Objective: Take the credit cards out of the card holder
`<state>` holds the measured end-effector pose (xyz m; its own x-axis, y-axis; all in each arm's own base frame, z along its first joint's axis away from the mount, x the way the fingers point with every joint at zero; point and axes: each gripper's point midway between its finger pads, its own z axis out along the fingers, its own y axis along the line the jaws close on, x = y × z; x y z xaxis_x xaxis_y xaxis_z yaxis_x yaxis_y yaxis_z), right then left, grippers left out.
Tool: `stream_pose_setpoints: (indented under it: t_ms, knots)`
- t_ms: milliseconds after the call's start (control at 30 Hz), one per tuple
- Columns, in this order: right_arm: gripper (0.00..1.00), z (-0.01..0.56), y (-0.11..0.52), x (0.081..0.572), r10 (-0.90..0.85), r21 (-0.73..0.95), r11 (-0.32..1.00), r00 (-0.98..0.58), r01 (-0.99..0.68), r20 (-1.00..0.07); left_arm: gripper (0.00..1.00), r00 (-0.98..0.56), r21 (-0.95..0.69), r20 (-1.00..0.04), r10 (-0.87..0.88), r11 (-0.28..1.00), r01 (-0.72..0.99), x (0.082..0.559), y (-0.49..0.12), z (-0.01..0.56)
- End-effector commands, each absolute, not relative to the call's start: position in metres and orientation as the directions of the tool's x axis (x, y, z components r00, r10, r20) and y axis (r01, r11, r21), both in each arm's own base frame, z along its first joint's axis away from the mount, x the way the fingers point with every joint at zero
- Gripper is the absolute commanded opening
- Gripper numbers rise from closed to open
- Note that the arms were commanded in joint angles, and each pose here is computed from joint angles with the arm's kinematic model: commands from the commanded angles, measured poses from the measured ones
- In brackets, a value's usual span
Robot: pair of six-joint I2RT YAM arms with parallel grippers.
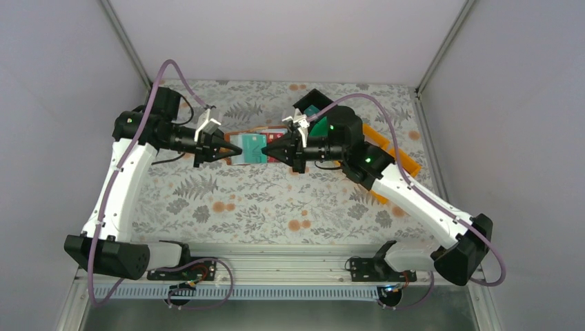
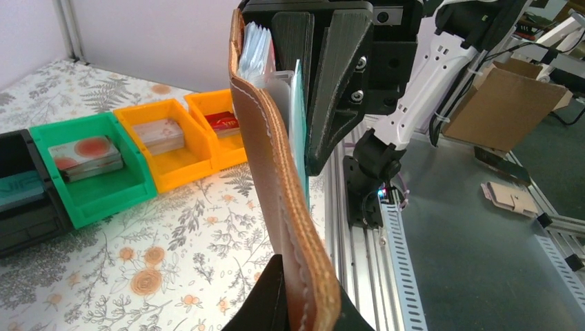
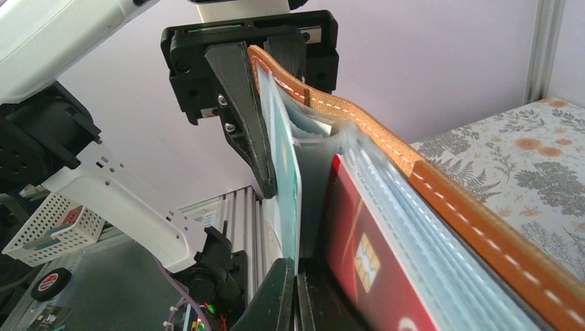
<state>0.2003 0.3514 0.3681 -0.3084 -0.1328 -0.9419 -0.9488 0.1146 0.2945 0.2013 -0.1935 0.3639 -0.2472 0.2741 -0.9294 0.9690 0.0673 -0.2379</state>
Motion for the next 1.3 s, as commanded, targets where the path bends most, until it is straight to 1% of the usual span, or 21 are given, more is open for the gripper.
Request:
stream_pose_setpoints:
  t_ms: [0, 67, 167, 367, 433, 500, 633, 700, 800, 933, 1033, 1100, 1167, 1267]
  knots:
    - [0.04, 0.379, 0.34, 0.211, -0.116, 0.258, 0.185, -0.281, -0.948, -0.953, 0.02, -0.209, -0.208, -0.949, 0.238, 0.029, 0.978, 0.196, -0.196, 0.374]
    - [0.04, 0.375, 0.337, 0.214, -0.125, 0.26, 0.209, -0.289, -0.943, -0.949, 0.02, -0.216, -0.211, -0.946, 0.243, 0.049, 0.976, 0.201, -0.195, 0.373]
    - [0.04, 0.37, 0.326, 0.22, -0.13, 0.271, 0.259, -0.311, -0.927, -0.941, 0.02, -0.238, -0.216, -0.936, 0.26, 0.113, 0.97, 0.214, -0.191, 0.367]
    - [0.04, 0.358, 0.272, 0.243, -0.083, 0.323, 0.461, -0.403, -0.827, -0.912, 0.02, -0.34, -0.265, -0.897, 0.283, 0.271, 0.925, 0.249, -0.177, 0.346]
    - [0.04, 0.353, 0.247, 0.257, -0.042, 0.355, 0.539, -0.445, -0.764, -0.895, 0.02, -0.377, -0.28, -0.882, 0.281, 0.332, 0.901, 0.262, -0.169, 0.339]
    - [0.04, 0.348, 0.229, 0.265, -0.014, 0.381, 0.584, -0.479, -0.716, -0.878, 0.02, -0.413, -0.295, -0.868, 0.275, 0.385, 0.875, 0.274, -0.161, 0.331]
    - [0.04, 0.337, 0.207, 0.292, -0.015, 0.38, 0.68, -0.53, -0.627, -0.848, 0.02, -0.461, -0.305, -0.845, 0.272, 0.463, 0.832, 0.29, -0.148, 0.316]
    - [0.04, 0.347, 0.205, 0.314, -0.014, 0.369, 0.708, -0.536, -0.601, -0.844, 0.02, -0.47, -0.297, -0.84, 0.272, 0.494, 0.817, 0.295, -0.143, 0.311]
    - [0.04, 0.351, 0.211, 0.353, -0.078, 0.307, 0.748, -0.537, -0.589, -0.84, 0.02, -0.474, -0.27, -0.834, 0.283, 0.54, 0.797, 0.3, -0.137, 0.307]
    - [0.04, 0.342, 0.212, 0.416, -0.239, 0.119, 0.811, -0.509, -0.573, -0.827, 0.02, -0.482, -0.264, -0.827, 0.288, 0.559, 0.786, 0.305, -0.135, 0.301]
    - [0.04, 0.306, 0.221, 0.458, -0.397, 0.007, 0.784, -0.51, -0.621, -0.763, 0.02, -0.488, -0.262, -0.822, 0.292, 0.568, 0.78, 0.31, -0.133, 0.3]
    - [0.04, 0.293, 0.217, 0.481, -0.47, -0.088, 0.778, -0.484, -0.621, -0.738, 0.02, -0.489, -0.258, -0.821, 0.295, 0.572, 0.779, 0.313, -0.133, 0.299]
    - [0.04, 0.276, 0.208, 0.503, -0.536, -0.19, 0.773, -0.462, -0.606, -0.706, 0.02, -0.497, -0.261, -0.815, 0.298, 0.576, 0.775, 0.318, -0.132, 0.296]
    - [0.04, 0.25, 0.206, 0.529, -0.598, -0.26, 0.744, -0.438, -0.616, -0.671, 0.02, -0.52, -0.273, -0.799, 0.303, 0.587, 0.762, 0.324, -0.13, 0.287]
